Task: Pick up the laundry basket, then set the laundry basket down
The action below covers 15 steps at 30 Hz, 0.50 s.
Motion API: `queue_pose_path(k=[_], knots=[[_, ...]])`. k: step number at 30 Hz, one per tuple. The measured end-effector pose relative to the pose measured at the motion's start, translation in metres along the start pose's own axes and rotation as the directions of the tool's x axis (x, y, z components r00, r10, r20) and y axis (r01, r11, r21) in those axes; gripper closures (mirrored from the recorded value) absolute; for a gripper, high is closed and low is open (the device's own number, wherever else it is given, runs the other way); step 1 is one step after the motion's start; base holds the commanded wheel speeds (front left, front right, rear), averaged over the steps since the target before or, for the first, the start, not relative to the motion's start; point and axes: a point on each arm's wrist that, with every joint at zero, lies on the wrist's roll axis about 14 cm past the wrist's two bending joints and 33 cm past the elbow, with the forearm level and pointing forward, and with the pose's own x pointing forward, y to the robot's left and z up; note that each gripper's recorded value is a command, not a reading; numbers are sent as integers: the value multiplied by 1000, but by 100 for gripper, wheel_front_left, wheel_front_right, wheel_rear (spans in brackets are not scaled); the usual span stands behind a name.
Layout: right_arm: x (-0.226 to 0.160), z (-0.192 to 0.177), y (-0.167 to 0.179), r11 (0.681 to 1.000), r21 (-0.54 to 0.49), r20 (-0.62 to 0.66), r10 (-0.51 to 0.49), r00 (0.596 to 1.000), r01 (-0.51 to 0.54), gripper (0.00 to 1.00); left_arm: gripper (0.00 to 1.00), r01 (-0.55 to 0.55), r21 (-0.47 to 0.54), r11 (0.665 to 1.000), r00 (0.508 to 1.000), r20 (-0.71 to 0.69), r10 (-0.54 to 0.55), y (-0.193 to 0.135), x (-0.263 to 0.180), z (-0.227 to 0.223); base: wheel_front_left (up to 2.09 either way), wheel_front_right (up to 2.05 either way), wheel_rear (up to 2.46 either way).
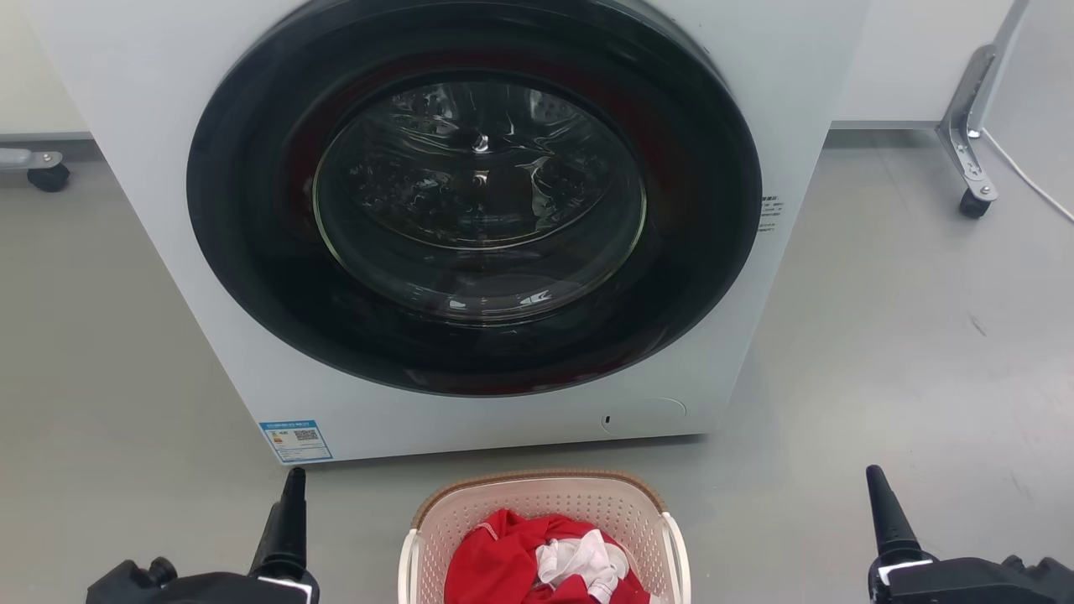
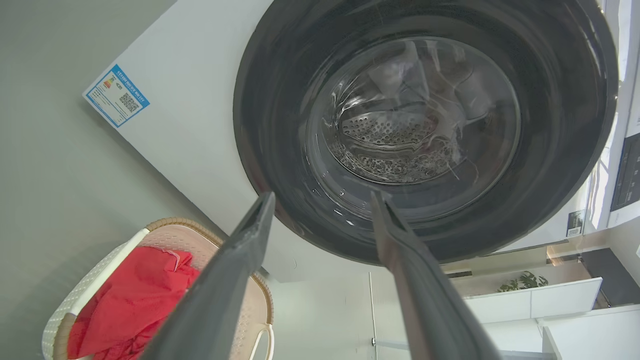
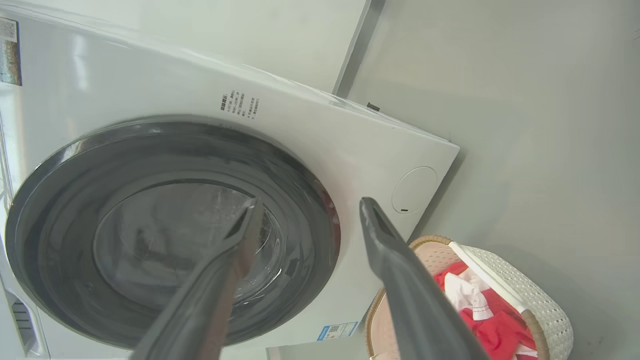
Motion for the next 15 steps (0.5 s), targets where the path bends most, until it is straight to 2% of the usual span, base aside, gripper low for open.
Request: queue_pose_path(k=[7,15], knots=[[0,-7,5,990,-143,-9,8,1000,-9,0,0,12,151,988,1000,1,-12,-6,0,-3,0,0,0],[0,-14,11,952,-304,-15,22,1000,-26,0,0,34,336,941,999,8,-39,-15,0,-5,0,0,0]])
